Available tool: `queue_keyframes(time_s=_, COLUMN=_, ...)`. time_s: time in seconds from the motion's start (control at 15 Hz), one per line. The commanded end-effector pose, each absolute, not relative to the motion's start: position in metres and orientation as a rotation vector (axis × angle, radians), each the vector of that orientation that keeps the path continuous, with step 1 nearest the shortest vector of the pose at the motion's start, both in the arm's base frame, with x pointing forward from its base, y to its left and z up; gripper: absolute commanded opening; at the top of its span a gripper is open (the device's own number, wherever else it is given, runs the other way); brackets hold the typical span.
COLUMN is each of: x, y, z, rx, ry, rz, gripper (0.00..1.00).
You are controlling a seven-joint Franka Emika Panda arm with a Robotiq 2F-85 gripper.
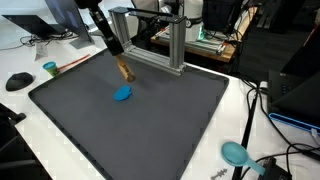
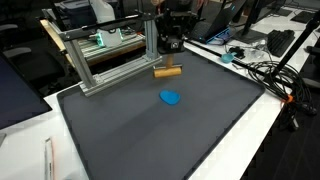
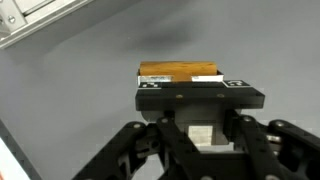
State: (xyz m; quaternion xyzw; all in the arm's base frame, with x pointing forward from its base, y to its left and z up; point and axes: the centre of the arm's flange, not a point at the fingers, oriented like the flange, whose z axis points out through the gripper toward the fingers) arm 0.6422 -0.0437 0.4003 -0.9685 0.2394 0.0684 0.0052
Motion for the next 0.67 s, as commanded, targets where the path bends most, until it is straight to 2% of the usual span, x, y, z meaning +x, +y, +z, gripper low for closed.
queue_keyframes(time_s=0.0, x=0.646, y=-0.036, z=0.398, rx=-3.031, ry=0.824, rz=0.198, gripper=0.22)
queue_keyframes(time_s=0.07, x=0.647, y=-0.03, z=0.394, rx=-3.033, ry=0.835, rz=0.197, gripper=0.47)
queue_keyframes(time_s=0.27, x=0.647, y=-0.032, z=0.389, rx=-3.036, ry=0.833, rz=0.21, gripper=0.47)
queue_keyframes(time_s=0.33, x=0.647, y=-0.034, z=0.389, rx=-3.035, ry=0.836, rz=0.21, gripper=0.22)
queue_keyframes(time_s=0.6, x=0.659, y=-0.034, z=0.372, rx=-2.933, ry=1.031, rz=0.124, gripper=0.22)
